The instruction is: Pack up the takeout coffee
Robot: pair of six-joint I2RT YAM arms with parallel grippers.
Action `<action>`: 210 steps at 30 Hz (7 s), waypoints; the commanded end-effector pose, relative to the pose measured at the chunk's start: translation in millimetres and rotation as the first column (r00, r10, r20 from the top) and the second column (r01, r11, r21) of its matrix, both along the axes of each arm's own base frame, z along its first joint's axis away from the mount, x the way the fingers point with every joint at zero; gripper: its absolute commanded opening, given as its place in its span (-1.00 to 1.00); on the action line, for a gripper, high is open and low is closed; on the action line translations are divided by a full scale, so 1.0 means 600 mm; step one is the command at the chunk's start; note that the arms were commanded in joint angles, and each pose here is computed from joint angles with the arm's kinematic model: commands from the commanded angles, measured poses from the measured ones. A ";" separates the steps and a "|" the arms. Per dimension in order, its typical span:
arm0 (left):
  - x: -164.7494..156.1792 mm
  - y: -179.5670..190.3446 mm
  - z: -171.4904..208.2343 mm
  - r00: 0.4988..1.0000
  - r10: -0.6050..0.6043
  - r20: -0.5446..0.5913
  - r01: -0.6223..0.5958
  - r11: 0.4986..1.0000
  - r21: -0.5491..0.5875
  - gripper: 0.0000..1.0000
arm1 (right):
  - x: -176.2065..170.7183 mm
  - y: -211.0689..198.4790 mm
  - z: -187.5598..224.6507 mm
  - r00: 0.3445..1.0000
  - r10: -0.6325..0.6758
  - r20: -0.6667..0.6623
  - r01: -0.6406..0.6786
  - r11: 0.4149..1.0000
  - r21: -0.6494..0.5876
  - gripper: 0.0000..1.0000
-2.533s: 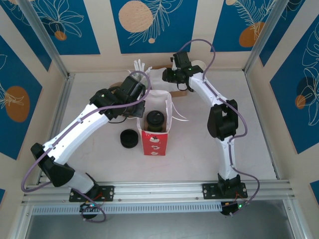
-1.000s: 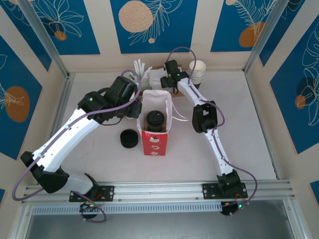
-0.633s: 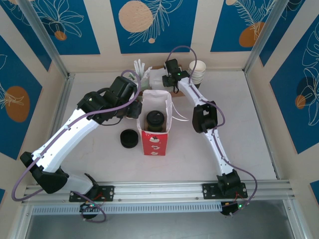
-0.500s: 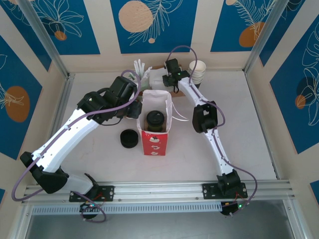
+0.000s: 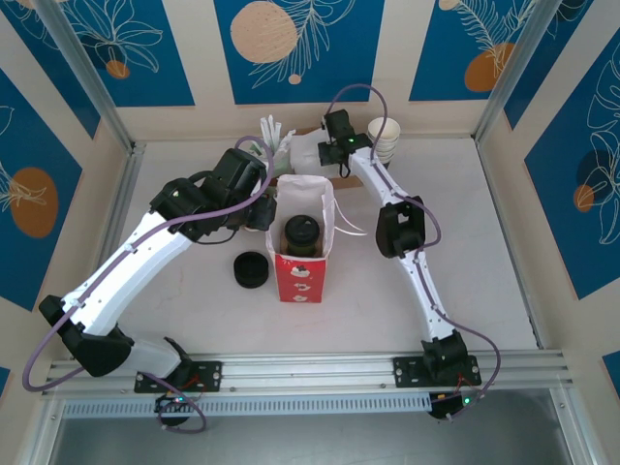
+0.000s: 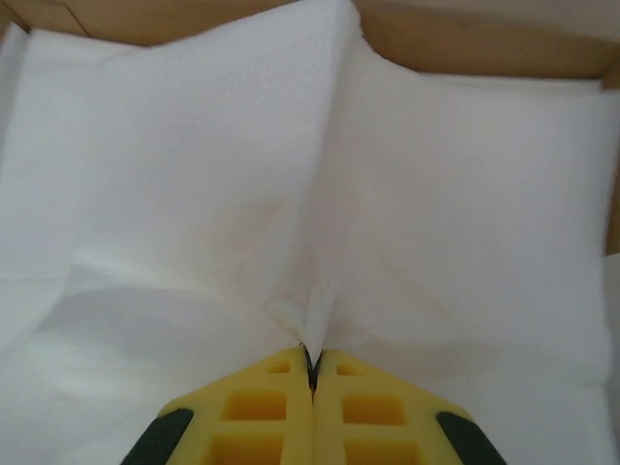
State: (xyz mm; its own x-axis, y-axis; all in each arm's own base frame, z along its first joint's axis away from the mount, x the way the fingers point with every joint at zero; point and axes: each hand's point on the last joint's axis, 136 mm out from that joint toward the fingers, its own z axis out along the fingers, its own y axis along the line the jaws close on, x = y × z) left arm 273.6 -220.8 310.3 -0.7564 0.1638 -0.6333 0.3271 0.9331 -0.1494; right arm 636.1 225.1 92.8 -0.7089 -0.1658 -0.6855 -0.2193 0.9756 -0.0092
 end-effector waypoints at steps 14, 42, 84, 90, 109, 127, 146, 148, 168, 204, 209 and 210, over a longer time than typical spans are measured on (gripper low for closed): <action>-0.010 0.011 0.054 0.998 0.007 0.068 -0.001 0.997 -0.082 -0.46 | -0.122 0.029 0.466 0.931 0.009 0.366 -0.065 0.988 0.141 -1.00; -0.007 0.148 0.077 0.923 0.180 0.341 -0.221 0.972 0.084 0.57 | -0.513 0.089 0.728 0.987 0.104 0.124 -0.161 0.590 0.791 -1.00; -0.032 0.216 0.029 0.881 0.247 0.404 -0.327 0.935 0.141 1.00 | -0.583 0.113 0.319 0.979 -0.096 -0.182 0.156 0.922 0.355 -1.00; -0.034 0.216 0.025 0.884 0.246 0.398 -0.323 0.936 0.138 1.00 | -0.591 0.096 0.293 0.976 -0.121 -0.179 0.167 0.949 0.266 -1.00; -0.040 0.217 0.012 0.890 0.248 0.383 -0.319 0.938 0.135 1.00 | -0.597 0.081 0.250 0.967 -0.159 -0.200 0.182 0.978 0.104 -1.00; -0.040 0.217 0.020 0.886 0.248 0.391 -0.318 0.940 0.123 1.00 | -0.602 0.115 0.327 0.986 -0.036 -0.165 0.072 0.973 0.218 -0.35; -0.029 0.213 0.050 0.865 0.253 0.434 -0.326 0.940 0.102 1.00 | -0.601 0.095 0.490 0.994 0.066 0.092 -0.094 0.936 0.338 -0.27; -0.026 0.214 0.059 0.855 0.254 0.452 -0.331 0.938 0.098 1.00 | -0.600 0.078 0.512 0.989 0.059 0.134 -0.103 0.932 0.347 -0.24; 0.035 0.272 0.059 0.696 0.307 0.649 -0.443 0.895 0.052 1.00 | -0.586 -0.219 0.463 0.912 -0.261 0.317 0.142 0.925 0.353 0.30; 0.165 0.403 -0.336 0.690 0.446 0.570 -0.518 0.854 -0.042 1.00 | -0.414 -0.320 0.010 0.887 -0.152 0.435 0.080 0.980 0.180 0.98; 0.175 0.384 -0.342 0.729 0.394 0.560 -0.458 0.889 -0.029 1.00 | -0.401 -0.321 0.002 0.911 -0.143 0.386 0.060 0.974 0.220 0.98; 0.177 0.380 -0.346 0.735 0.383 0.559 -0.446 0.894 -0.026 1.00 | -0.401 -0.323 0.002 0.914 -0.144 0.380 0.059 0.972 0.226 0.98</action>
State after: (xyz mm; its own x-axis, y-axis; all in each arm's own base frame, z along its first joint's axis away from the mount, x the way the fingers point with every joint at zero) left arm 369.7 18.3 89.0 -0.3657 -0.0220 -0.9305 -0.1721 0.9841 0.0443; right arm 382.8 28.5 71.1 -0.4478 0.0690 -0.8915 -0.0884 0.9887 0.1210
